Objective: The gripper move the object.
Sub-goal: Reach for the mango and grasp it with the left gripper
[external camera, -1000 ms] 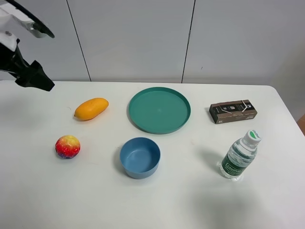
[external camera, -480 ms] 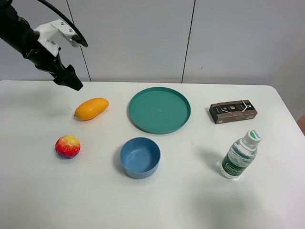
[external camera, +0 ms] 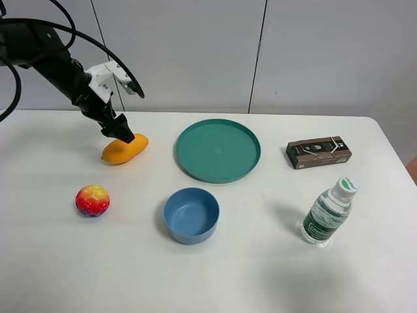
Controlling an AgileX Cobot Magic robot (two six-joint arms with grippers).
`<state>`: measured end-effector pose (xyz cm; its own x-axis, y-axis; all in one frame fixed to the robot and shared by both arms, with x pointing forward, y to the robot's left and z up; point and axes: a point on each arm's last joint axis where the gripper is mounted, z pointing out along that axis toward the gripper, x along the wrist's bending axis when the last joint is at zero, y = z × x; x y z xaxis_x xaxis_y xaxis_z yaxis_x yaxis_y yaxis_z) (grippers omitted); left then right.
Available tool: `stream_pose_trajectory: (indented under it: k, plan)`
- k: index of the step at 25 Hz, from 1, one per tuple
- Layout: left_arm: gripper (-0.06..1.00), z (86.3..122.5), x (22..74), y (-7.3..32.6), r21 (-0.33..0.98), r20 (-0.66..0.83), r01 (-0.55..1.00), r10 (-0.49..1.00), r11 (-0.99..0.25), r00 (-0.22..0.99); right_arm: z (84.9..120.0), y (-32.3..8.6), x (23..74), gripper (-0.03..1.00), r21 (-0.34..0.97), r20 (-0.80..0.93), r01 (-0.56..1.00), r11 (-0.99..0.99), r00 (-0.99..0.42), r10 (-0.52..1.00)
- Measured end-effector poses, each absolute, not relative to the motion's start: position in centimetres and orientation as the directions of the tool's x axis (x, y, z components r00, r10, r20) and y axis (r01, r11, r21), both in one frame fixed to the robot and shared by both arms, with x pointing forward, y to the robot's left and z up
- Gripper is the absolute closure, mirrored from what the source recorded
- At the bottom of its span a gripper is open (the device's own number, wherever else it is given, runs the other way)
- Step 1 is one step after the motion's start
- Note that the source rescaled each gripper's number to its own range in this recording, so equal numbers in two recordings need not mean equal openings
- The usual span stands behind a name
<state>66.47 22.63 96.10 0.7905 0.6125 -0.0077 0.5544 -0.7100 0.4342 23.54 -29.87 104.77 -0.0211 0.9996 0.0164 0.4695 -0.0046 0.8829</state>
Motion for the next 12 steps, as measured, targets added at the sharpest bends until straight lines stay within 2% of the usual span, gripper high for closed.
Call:
stream_pose_trajectory:
  k: [12]
  plan:
    - [-0.06,91.3,68.0,22.8,0.416,0.006,0.584,0.644,-0.697,0.765,104.8,-29.9,23.5,-0.03,0.883,0.016,0.469,-0.005,-0.021,1.0]
